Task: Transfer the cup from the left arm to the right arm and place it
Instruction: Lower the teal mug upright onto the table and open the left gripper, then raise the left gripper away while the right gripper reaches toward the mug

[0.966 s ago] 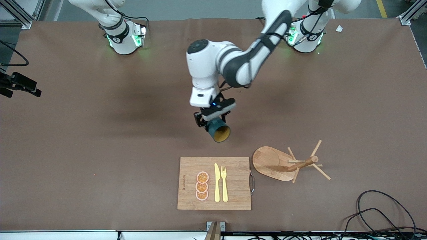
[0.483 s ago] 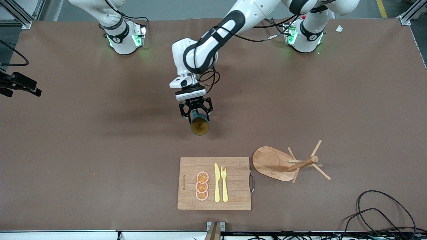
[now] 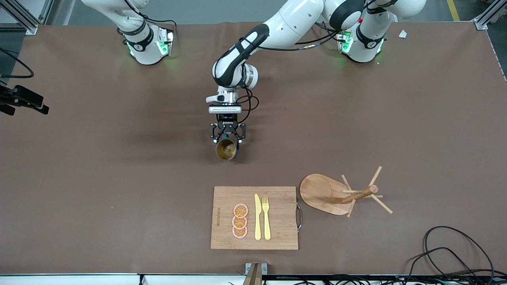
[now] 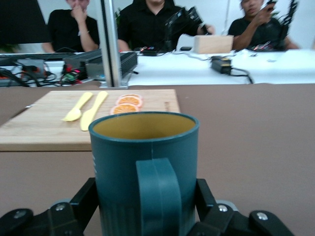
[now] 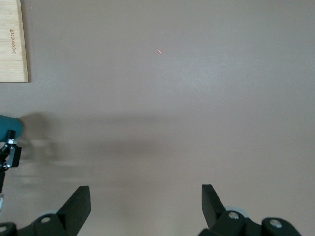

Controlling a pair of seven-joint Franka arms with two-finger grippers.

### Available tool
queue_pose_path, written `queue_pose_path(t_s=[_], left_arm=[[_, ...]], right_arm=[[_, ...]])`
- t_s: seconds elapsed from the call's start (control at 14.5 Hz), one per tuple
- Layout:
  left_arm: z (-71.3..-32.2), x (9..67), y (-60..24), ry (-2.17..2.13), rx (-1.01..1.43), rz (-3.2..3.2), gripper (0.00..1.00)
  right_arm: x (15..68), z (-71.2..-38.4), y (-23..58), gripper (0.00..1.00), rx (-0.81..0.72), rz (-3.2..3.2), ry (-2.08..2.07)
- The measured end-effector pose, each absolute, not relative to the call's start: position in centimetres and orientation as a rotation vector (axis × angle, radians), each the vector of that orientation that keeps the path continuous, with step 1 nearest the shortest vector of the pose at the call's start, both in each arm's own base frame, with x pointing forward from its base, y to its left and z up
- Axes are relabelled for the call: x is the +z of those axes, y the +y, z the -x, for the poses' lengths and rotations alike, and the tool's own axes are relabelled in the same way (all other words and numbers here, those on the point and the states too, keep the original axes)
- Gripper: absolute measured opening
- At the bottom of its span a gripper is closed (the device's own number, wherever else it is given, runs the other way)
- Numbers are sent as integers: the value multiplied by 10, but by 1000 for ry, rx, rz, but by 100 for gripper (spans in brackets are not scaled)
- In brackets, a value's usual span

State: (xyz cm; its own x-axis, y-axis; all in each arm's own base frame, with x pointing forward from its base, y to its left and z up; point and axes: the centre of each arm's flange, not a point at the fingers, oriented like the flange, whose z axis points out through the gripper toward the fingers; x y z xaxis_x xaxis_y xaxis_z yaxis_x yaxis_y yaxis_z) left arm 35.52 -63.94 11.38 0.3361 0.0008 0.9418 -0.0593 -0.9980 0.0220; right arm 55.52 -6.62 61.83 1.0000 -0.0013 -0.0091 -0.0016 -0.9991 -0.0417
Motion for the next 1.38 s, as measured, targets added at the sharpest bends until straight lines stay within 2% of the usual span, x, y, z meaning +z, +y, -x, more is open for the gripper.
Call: queue_pose_path(t_s=[0.48, 0.62, 0.9, 1.1, 1.38], left_arm=[[-331, 91, -645, -89, 1804, -2485, 84], [-325, 87, -646, -96, 1812, -2483, 97], [-297, 87, -656, -7, 1757, -2525, 100], [-260, 102, -672, 185, 1646, -2611, 100], [-221, 154, -691, 379, 1470, -2760, 100]], right_arm=[[618, -555, -66, 100, 14, 3100, 1], [618, -555, -66, 100, 14, 3100, 1], [618, -555, -66, 100, 14, 3100, 1], [618, -555, -67, 100, 14, 3100, 3], [618, -555, -67, 100, 14, 3100, 3]])
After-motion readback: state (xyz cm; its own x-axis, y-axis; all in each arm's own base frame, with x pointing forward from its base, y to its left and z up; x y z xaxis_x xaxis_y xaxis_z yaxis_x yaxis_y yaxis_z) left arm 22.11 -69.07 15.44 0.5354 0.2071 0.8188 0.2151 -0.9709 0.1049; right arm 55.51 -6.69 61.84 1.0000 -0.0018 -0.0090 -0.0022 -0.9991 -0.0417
